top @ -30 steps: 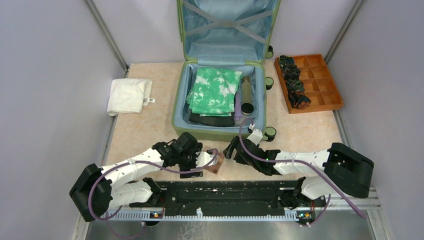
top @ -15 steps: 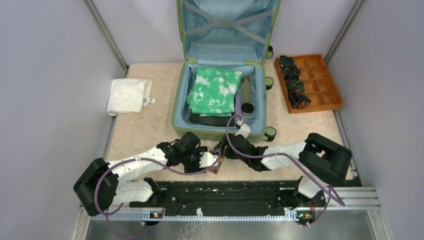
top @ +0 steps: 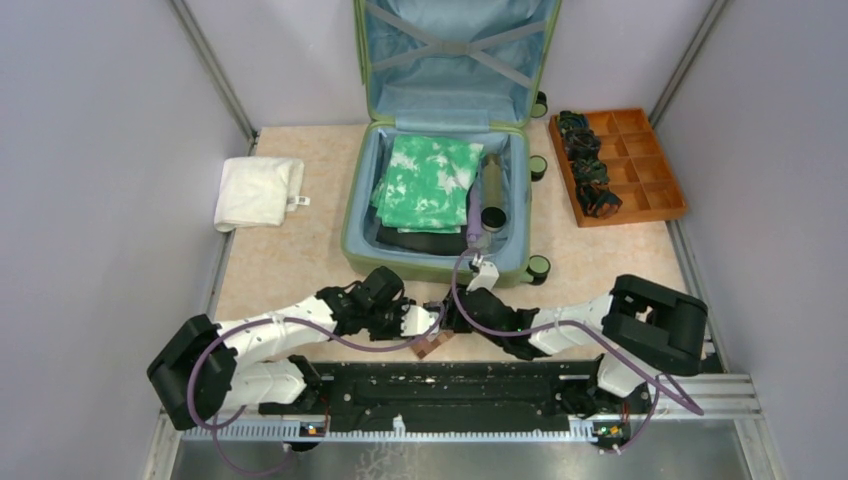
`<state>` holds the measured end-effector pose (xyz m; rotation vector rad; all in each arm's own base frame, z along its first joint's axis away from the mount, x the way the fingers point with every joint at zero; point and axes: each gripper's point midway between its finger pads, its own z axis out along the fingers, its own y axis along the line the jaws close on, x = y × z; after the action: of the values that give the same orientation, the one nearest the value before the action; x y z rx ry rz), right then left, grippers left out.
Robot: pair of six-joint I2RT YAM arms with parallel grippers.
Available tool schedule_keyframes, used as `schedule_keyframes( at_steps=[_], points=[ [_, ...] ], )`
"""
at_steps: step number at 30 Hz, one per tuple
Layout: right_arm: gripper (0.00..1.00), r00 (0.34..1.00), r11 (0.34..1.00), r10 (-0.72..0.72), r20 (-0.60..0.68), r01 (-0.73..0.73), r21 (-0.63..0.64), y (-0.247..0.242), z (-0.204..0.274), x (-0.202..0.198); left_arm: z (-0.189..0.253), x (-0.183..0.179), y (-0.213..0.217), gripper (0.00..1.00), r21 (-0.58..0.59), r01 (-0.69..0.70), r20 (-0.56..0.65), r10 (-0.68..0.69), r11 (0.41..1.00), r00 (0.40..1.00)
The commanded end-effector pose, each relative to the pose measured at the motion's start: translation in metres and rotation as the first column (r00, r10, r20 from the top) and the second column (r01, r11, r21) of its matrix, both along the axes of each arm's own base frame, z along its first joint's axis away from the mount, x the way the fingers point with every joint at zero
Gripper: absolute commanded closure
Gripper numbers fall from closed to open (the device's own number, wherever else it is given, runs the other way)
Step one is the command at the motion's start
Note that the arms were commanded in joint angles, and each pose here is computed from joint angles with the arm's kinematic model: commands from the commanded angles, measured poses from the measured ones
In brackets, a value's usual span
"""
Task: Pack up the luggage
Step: Move the makeup at the corner of the board.
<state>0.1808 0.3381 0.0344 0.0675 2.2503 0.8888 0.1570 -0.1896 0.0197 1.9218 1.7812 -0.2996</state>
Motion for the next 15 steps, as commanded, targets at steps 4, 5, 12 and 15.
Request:
schedule_keyframes(
  at_steps=[4,5,12,15],
  points=[
    [0.54,0.979,0.996,0.088,-0.183,-0.085,0.023,-0.014,-0.019,-0.055,0.009,0.016,-0.002,0.47,-0.009,-0.066,0.058,0.067,0.998,0.996],
    [0.53,0.978,0.997,0.081,-0.192,-0.077,0.025,-0.016,-0.019,-0.057,0.012,0.016,0.000,0.44,-0.008,-0.073,0.062,0.074,0.997,0.995],
    [0.37,0.970,0.999,-0.016,-0.243,0.008,-0.033,-0.038,-0.029,-0.062,0.025,-0.007,0.012,0.24,-0.022,0.067,0.079,-0.065,0.998,0.995],
    [0.35,0.960,0.999,-0.026,-0.278,0.014,-0.045,-0.040,-0.033,-0.067,0.022,-0.011,0.010,0.20,-0.050,0.113,0.103,-0.107,0.992,0.989]
  ],
)
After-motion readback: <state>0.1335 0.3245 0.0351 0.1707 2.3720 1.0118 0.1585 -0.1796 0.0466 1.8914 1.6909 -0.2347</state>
